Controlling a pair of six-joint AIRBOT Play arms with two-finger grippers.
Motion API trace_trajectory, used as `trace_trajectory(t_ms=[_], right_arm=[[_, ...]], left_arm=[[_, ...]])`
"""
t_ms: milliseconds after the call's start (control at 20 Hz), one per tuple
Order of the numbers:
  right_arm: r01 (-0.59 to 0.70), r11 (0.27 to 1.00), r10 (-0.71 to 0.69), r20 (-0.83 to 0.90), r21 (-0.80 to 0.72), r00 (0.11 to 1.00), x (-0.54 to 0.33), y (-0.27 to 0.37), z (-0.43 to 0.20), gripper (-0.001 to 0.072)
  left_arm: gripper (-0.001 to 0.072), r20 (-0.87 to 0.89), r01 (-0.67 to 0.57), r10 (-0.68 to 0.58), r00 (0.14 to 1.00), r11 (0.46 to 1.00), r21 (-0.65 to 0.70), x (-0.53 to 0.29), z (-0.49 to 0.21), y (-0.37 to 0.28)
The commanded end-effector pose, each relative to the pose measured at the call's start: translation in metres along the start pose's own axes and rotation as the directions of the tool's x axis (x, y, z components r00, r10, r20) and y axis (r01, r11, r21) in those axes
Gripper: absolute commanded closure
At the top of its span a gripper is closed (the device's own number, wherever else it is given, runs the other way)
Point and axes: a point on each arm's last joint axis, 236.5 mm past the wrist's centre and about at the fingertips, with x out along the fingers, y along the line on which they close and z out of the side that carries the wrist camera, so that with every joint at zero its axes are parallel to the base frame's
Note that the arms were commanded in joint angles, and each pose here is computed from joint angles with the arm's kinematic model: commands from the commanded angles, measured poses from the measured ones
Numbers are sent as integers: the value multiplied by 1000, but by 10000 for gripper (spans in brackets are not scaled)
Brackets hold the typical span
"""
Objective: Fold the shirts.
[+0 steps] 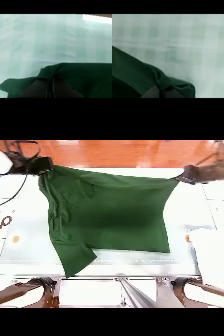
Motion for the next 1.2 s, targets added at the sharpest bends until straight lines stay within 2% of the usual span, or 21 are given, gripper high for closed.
trace_trajectory(t_ms=[0,350,550,650,750,900,1150], right_arm=[[-6,995,7,-15,98,1000,86,-32,25,688],[-9,989,14,-27,149,1000,134,-55,47,687],[-6,990,19,-87,140,996,133,-54,33,687],[-16,992,39,-178,129,983,130,-49,12,687],[-11,993,43,-288,114,957,124,-48,-15,687],[32,996,7,-443,81,896,110,-56,-51,687],[40,996,10,-528,84,849,105,-56,-76,687]], left_arm=[[689,-28,-30,29,999,998,-53,82,6,24],[689,-133,-76,64,989,994,-82,145,-21,52],[689,-235,-25,10,972,998,-61,141,-45,45],[690,-370,13,-40,928,997,-74,127,-74,41],[689,-511,120,-138,849,990,-68,107,-107,31],[690,-631,216,-251,734,967,-133,86,-144,24],[690,-728,206,-260,634,965,-165,79,-194,33]])
